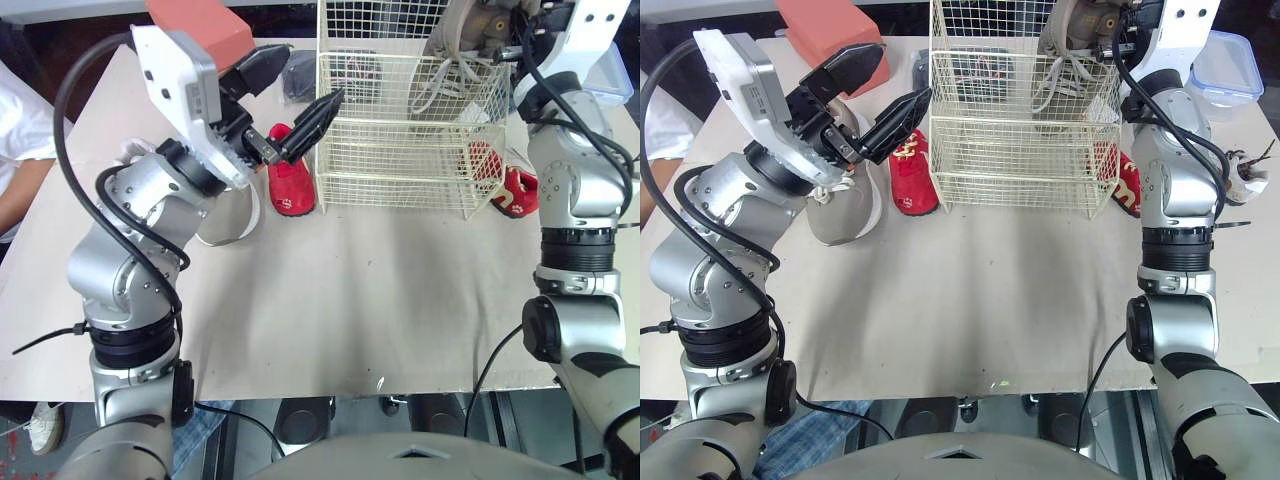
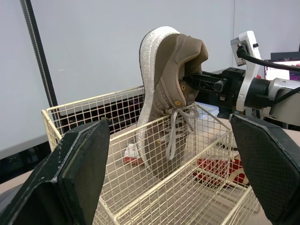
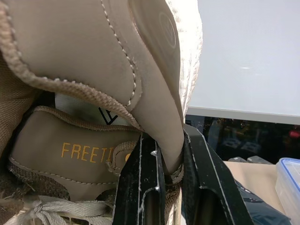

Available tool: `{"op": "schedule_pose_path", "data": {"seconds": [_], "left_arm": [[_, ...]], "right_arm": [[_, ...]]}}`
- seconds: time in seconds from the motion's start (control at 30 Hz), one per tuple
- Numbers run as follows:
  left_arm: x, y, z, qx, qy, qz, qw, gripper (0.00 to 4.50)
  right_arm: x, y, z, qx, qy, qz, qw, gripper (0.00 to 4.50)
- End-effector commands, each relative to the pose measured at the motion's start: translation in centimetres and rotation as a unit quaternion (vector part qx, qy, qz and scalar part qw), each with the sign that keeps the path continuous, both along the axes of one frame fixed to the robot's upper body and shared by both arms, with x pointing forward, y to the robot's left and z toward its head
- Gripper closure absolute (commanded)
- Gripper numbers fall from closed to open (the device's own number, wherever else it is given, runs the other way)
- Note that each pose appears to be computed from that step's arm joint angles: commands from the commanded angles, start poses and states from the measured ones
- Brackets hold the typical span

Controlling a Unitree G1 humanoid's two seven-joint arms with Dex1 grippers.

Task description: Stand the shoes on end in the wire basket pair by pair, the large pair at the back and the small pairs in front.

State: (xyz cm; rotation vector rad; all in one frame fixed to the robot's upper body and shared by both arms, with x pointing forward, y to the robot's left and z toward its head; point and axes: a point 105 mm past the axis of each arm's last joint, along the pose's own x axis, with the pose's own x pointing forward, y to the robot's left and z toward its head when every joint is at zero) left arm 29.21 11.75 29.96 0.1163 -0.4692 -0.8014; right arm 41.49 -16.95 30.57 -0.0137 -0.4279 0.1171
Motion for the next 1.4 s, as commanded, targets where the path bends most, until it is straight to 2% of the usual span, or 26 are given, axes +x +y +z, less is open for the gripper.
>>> {"op": "schedule_pose_path", "data": {"seconds": [0.03, 0.2, 0.27, 0.3, 0.53, 0.7, 0.8, 0.9, 1.07, 1.2, 1.27, 1.4], "left_arm": [[-0.3, 0.0, 0.4, 0.004, -0.016, -0.001, 1.0, 0.0], [0.0, -0.1, 0.5, 0.002, -0.015, -0.002, 1.0, 0.0], [0.1, -0.1, 0.5, 0.002, -0.014, -0.003, 1.0, 0.0], [0.1, -0.1, 0.4, 0.002, -0.014, -0.004, 1.0, 0.0], [0.4, 0.4, 0.0, 0.006, -0.008, -0.003, 1.0, 0.0], [1.3, 2.7, -0.3, 0.0, 0.005, 0.031, 0.999, 0.0], [2.4, 5.2, -0.3, -0.008, 0.023, 0.07, 0.997, 0.0], [3.7, 7.4, -0.6, -0.026, 0.069, 0.104, 0.992, 0.0], [5.2, 11.3, -1.1, -0.027, 0.118, 0.161, 0.979, 0.0], [6.5, 15.0, -1.6, -0.042, 0.157, 0.221, 0.962, 0.0], [7.0, 16.2, -2.4, -0.031, 0.181, 0.242, 0.953, 0.0], [7.6, 18.3, -3.4, -0.038, 0.24, 0.258, 0.935, 0.0]], "right_arm": [[0.0, -0.5, -0.8, -0.005, 0.013, -0.007, 1.0, 3.38], [-1.2, -0.6, 1.0, -0.012, -0.022, -0.001, 1.0, 1.24], [-2.0, -0.8, 1.6, -0.028, -0.031, 0.004, 0.999, 0.16], [-2.4, -0.9, 1.7, -0.034, -0.033, 0.007, 0.999, 0.03], [-5.7, -1.1, 2.0, -0.069, -0.032, 0.046, 0.996, 0.03], [-8.4, 0.9, 0.9, -0.105, -0.026, 0.156, 0.982, 0.03], [-10.2, 2.6, -1.1, -0.129, -0.002, 0.24, 0.962, 0.03], [-11.9, 3.8, -2.6, -0.135, 0.025, 0.306, 0.942, 0.03], [-14.1, 5.2, -3.8, -0.144, 0.035, 0.376, 0.915, 0.03], [-15.2, 6.0, -4.8, -0.155, 0.041, 0.403, 0.901, 0.03], [-15.7, 6.5, -5.4, -0.158, 0.043, 0.411, 0.897, 0.03], [-16.5, 7.5, -6.7, -0.158, 0.053, 0.424, 0.89, 0.03]]}}
